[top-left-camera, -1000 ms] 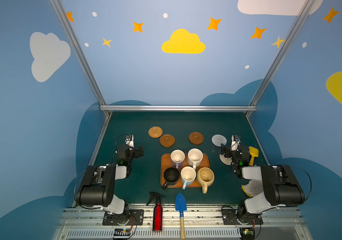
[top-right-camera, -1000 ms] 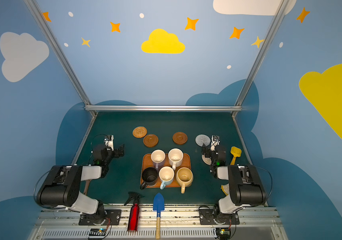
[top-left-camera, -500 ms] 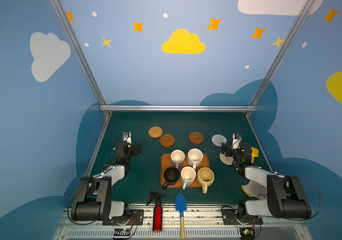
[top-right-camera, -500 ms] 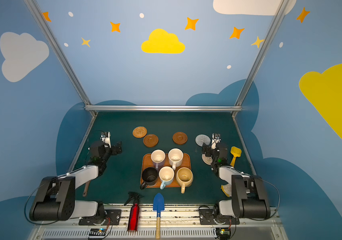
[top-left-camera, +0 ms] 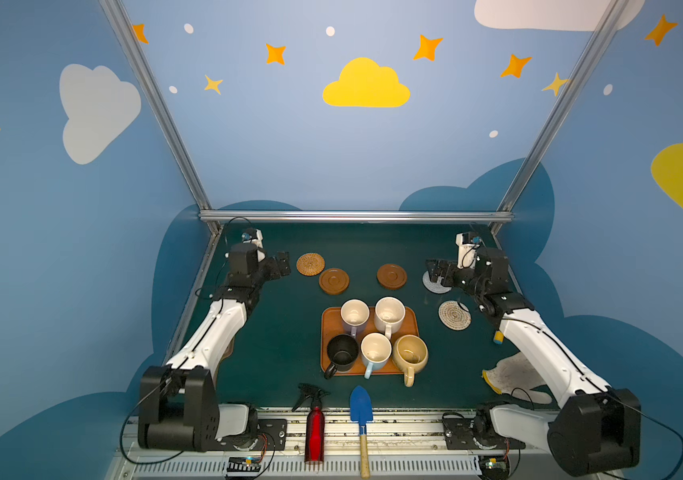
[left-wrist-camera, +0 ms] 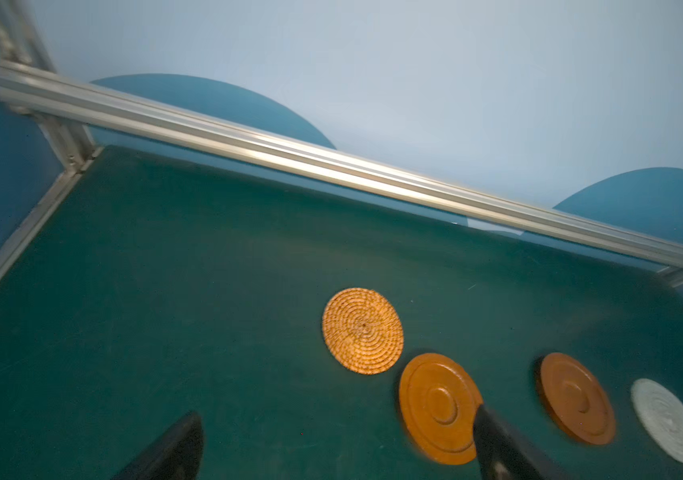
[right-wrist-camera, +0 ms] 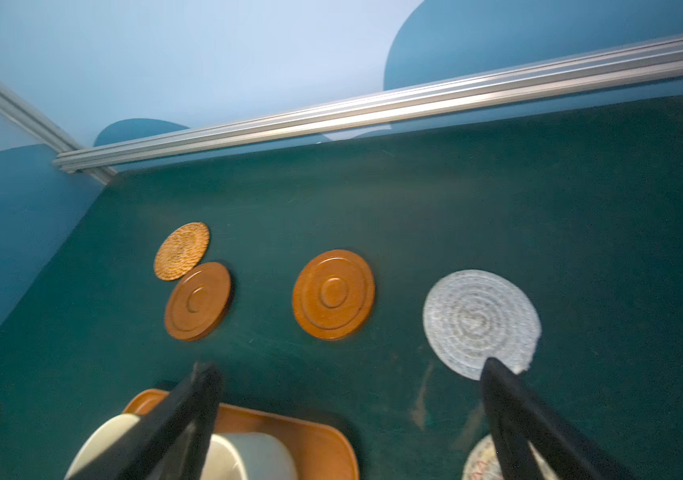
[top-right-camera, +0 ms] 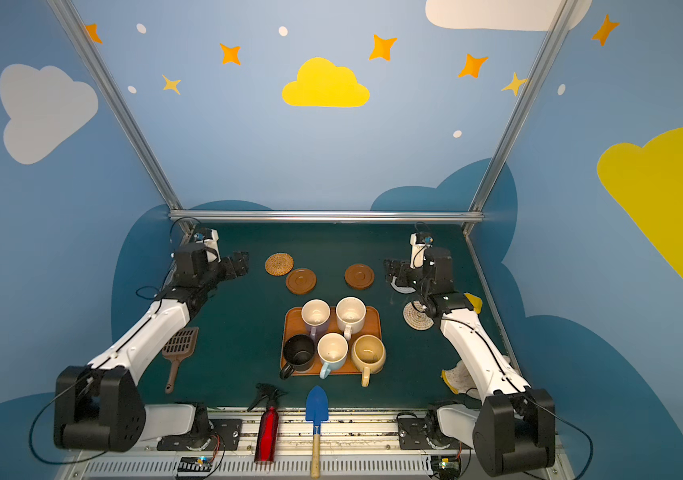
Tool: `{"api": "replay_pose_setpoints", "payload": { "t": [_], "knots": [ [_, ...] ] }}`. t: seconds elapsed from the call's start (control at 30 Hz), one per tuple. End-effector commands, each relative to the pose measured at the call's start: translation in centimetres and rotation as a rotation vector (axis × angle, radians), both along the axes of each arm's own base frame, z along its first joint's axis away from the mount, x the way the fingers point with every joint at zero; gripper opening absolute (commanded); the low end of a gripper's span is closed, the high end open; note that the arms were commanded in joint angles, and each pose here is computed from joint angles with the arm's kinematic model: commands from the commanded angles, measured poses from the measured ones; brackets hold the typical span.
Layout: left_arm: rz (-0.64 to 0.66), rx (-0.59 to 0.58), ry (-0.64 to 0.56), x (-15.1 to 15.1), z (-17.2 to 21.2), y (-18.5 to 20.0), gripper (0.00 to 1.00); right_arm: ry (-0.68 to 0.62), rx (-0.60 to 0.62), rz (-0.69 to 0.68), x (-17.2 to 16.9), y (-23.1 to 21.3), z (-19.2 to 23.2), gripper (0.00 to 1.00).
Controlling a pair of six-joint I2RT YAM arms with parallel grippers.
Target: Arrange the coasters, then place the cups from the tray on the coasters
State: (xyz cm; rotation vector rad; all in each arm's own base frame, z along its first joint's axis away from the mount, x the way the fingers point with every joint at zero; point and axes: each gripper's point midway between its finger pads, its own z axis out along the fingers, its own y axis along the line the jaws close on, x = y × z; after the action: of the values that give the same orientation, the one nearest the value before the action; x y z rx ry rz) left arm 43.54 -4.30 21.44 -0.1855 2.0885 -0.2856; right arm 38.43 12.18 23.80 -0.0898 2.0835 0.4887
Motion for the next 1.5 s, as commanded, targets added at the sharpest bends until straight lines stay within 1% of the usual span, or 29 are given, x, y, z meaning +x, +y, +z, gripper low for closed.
{"api": "replay_pose_setpoints", "payload": {
  "t": [0.0, 0.1, 0.23, 0.37, 0.47, 0.53, 0.6, 0.67, 0.73, 0.87, 1.1, 1.27, 1.37, 1.47],
  "knots": [
    [-0.054, 0.032, 0.181, 0.3, -2.8, -1.9, 1.00, 0.153, 0.043, 0.064, -0.9, 2.5, -1.4, 0.97],
    [-0.080, 0.038, 0.246, 2.5, -4.8, -2.9, 0.98, 0.179, 0.059, 0.120, -0.8, 5.0, -1.1, 0.96],
    [-0.093, 0.059, 0.340, 5.3, -7.8, -3.6, 0.96, 0.190, 0.023, 0.191, -0.6, 8.7, -1.2, 0.95],
    [-0.102, 0.148, 0.457, 7.3, -11.1, -4.4, 0.89, 0.226, -0.014, 0.231, -0.1, 11.3, -1.8, 0.95],
    [-0.110, 0.219, 0.530, 8.7, -12.8, -4.8, 0.84, 0.246, -0.030, 0.261, 0.3, 13.1, -2.6, 0.94],
    [-0.117, 0.242, 0.550, 9.5, -13.4, -5.1, 0.82, 0.261, -0.044, 0.294, 0.3, 14.5, -3.2, 0.93],
    [-0.151, 0.249, 0.562, 10.2, -14.0, -5.8, 0.75, 0.277, -0.053, 0.328, 0.4, 15.7, -3.9, 0.92],
    [-0.156, 0.277, 0.580, 10.7, -14.7, -6.1, 0.70, 0.295, -0.048, 0.351, 0.6, 16.6, -4.5, 0.92],
    [-0.167, 0.284, 0.599, 10.9, -15.6, -6.6, 0.62, 0.307, -0.044, 0.365, 0.9, 17.1, -4.7, 0.92],
    [-0.168, 0.301, 0.639, 11.5, -16.8, -7.2, 0.62, 0.311, -0.037, 0.379, 1.2, 17.6, -4.9, 0.92],
    [-0.176, 0.386, 0.644, 12.4, -17.0, -8.1, 0.62, 0.345, -0.028, 0.408, 1.2, 18.3, -5.9, 0.90],
    [-0.187, 0.414, 0.659, 12.2, -18.2, -8.8, 0.67, 0.364, -0.023, 0.420, 1.0, 18.6, -6.5, 0.90],
    [-0.172, 0.449, 0.693, 11.8, -19.0, -8.5, 0.67, 0.372, -0.022, 0.424, 0.8, 18.6, -6.6, 0.90],
    [-0.165, 0.449, 0.733, 11.3, -19.9, -8.4, 0.66, 0.372, -0.019, 0.423, 0.7, 18.5, -6.7, 0.90]
  ]
}}
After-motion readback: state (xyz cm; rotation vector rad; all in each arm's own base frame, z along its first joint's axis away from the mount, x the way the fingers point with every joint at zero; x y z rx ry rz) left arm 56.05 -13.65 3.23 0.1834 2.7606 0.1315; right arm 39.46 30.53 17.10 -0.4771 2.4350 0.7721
